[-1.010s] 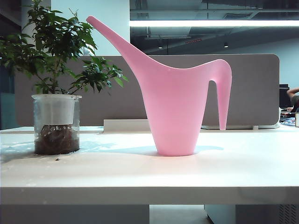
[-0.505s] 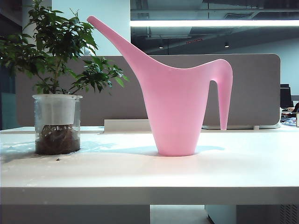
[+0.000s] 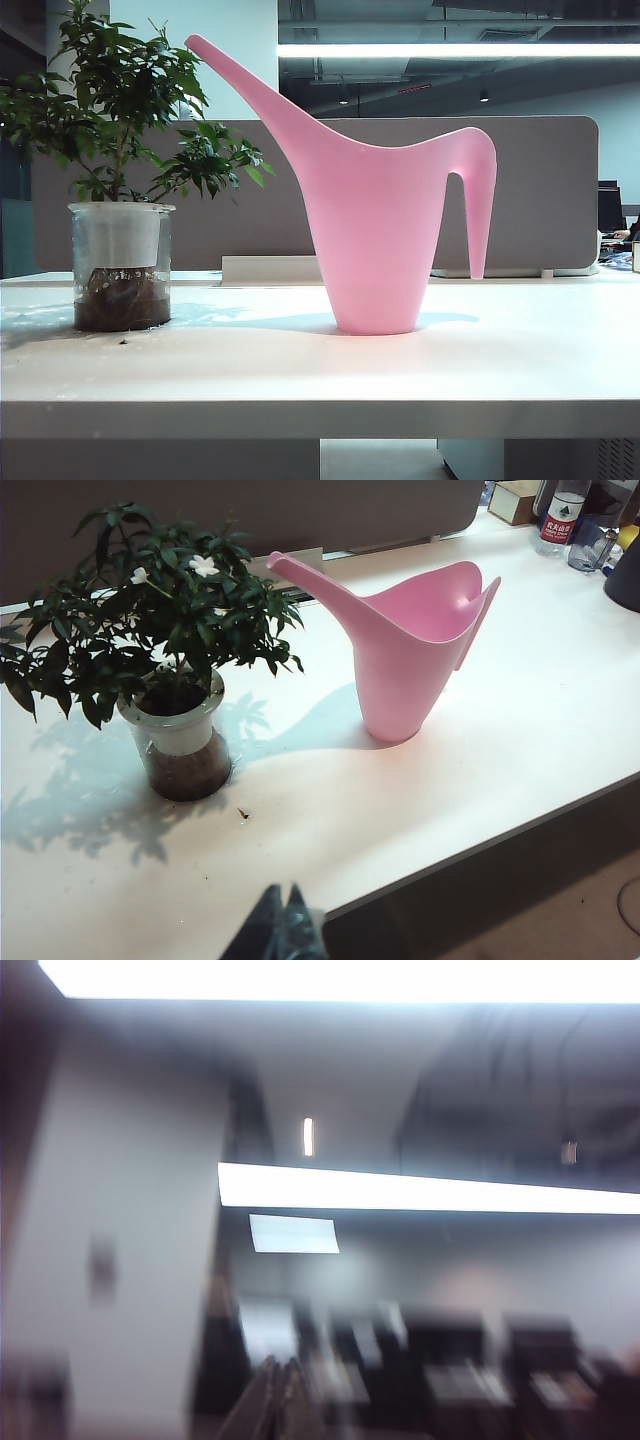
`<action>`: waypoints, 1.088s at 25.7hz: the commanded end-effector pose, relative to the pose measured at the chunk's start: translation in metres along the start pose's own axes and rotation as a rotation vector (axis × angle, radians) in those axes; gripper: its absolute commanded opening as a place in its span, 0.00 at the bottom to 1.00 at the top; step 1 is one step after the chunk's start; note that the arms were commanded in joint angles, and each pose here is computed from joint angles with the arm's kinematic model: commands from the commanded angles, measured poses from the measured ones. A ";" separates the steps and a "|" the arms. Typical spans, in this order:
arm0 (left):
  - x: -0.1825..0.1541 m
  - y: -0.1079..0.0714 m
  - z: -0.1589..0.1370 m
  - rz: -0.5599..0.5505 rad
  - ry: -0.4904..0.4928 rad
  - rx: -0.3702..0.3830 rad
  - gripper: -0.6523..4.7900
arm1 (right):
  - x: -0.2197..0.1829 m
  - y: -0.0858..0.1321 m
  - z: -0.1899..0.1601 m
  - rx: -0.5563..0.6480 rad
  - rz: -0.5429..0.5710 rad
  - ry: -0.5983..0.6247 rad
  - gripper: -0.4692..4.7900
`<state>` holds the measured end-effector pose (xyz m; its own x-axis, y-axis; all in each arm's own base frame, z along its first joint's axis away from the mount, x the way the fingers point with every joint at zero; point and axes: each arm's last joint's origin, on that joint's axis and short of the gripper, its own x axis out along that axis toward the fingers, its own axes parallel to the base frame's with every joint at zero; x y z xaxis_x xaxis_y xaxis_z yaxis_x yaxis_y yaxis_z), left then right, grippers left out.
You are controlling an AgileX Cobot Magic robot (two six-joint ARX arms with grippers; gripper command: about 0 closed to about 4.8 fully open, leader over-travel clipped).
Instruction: Pick up the watering can from the table, water the potted plant, and put the can back.
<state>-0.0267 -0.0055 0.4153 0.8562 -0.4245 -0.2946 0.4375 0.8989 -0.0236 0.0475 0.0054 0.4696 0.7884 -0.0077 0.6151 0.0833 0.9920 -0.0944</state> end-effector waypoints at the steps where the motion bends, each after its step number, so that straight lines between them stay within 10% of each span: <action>1: -0.001 0.000 0.001 0.000 -0.009 0.006 0.11 | 0.009 0.013 -0.040 -0.151 0.104 0.299 0.08; 6: -0.001 0.000 0.001 -0.001 -0.009 0.006 0.11 | 0.015 0.033 -0.105 -0.125 0.210 0.537 0.08; 13: -0.001 0.000 0.001 0.000 -0.009 0.006 0.11 | -0.003 0.060 -0.211 0.097 0.225 0.529 0.08; 28: 0.000 0.000 0.001 0.000 -0.008 0.006 0.11 | -0.018 0.091 -0.327 0.216 0.260 0.609 0.43</action>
<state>-0.0267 -0.0054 0.4153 0.8566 -0.4234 -0.2948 0.4365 0.8994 -0.0233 0.2366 0.0524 0.1902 0.9798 0.1926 -0.0536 -0.1918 0.9812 0.0201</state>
